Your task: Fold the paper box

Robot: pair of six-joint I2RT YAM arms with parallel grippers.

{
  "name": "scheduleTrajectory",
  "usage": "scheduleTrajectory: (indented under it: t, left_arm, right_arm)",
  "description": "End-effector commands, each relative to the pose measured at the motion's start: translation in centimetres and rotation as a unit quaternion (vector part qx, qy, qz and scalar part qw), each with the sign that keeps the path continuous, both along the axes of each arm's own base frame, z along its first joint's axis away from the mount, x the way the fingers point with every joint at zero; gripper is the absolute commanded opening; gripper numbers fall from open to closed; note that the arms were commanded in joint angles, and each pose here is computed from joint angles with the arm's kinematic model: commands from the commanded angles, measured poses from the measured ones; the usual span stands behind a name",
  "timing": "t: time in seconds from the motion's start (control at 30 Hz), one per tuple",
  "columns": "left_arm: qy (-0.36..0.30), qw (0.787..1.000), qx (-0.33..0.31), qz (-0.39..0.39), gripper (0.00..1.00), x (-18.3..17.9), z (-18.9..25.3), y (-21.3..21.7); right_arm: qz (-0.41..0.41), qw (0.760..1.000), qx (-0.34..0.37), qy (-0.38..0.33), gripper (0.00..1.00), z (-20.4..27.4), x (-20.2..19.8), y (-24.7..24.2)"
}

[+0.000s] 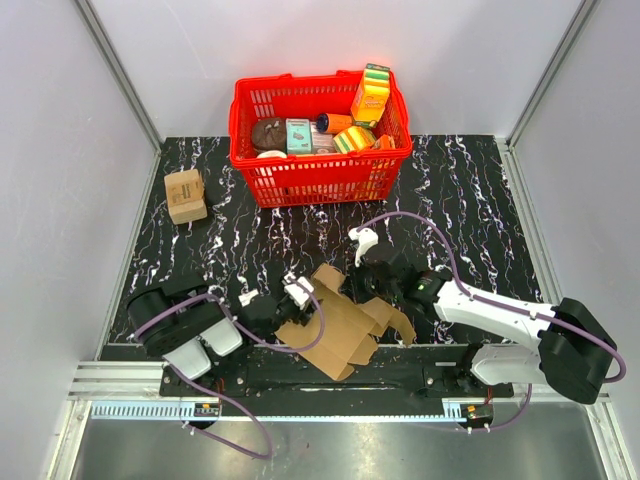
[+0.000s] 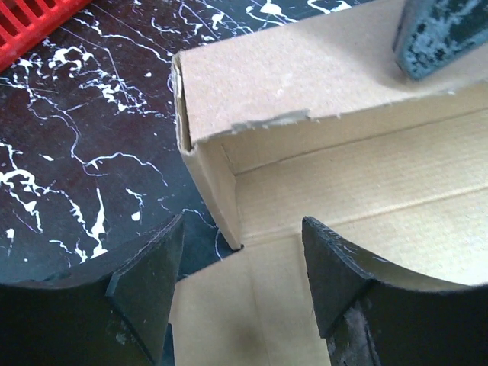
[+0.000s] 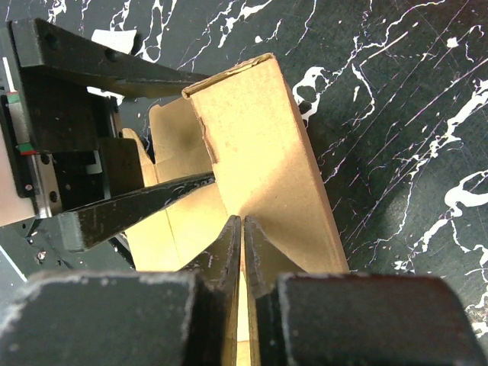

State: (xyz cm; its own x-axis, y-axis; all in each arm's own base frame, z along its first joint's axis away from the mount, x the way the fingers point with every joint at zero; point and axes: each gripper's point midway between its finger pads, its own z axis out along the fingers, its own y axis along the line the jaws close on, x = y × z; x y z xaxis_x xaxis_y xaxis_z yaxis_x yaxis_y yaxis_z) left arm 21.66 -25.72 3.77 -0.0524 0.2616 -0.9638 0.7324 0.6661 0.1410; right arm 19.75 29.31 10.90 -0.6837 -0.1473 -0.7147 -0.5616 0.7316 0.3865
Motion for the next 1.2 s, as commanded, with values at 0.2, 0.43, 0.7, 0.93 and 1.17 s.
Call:
scheduleTrajectory:
  t: [0.2,0.43,0.7,0.93,1.17]
  left_arm:
    - [-0.06,0.98,-0.183,-0.045,0.67,-1.9,9.4,-1.0]
    - [-0.027,0.983,-0.177,-0.043,0.64,-2.4,10.0,-0.8]
    - [-0.017,0.982,-0.186,-0.033,0.63,-3.0,11.1,0.4]
    - [-0.014,0.983,-0.184,0.005,0.65,-2.1,12.8,1.3]
    - [-0.013,0.983,-0.18,0.041,0.67,-0.9,14.3,1.7]
  right_arm:
    - [-0.003,1.0,0.014,-0.01,0.1,0.9,0.7,0.6]
    - [-0.007,0.999,0.021,-0.027,0.19,2.6,1.0,0.4]
    - [-0.031,0.997,0.029,-0.064,0.32,5.4,2.0,-0.3]
    - [-0.07,0.993,0.02,-0.089,0.36,7.4,2.8,-1.9]
    - [-0.207,0.975,-0.072,-0.038,0.43,7.4,2.1,-8.7]
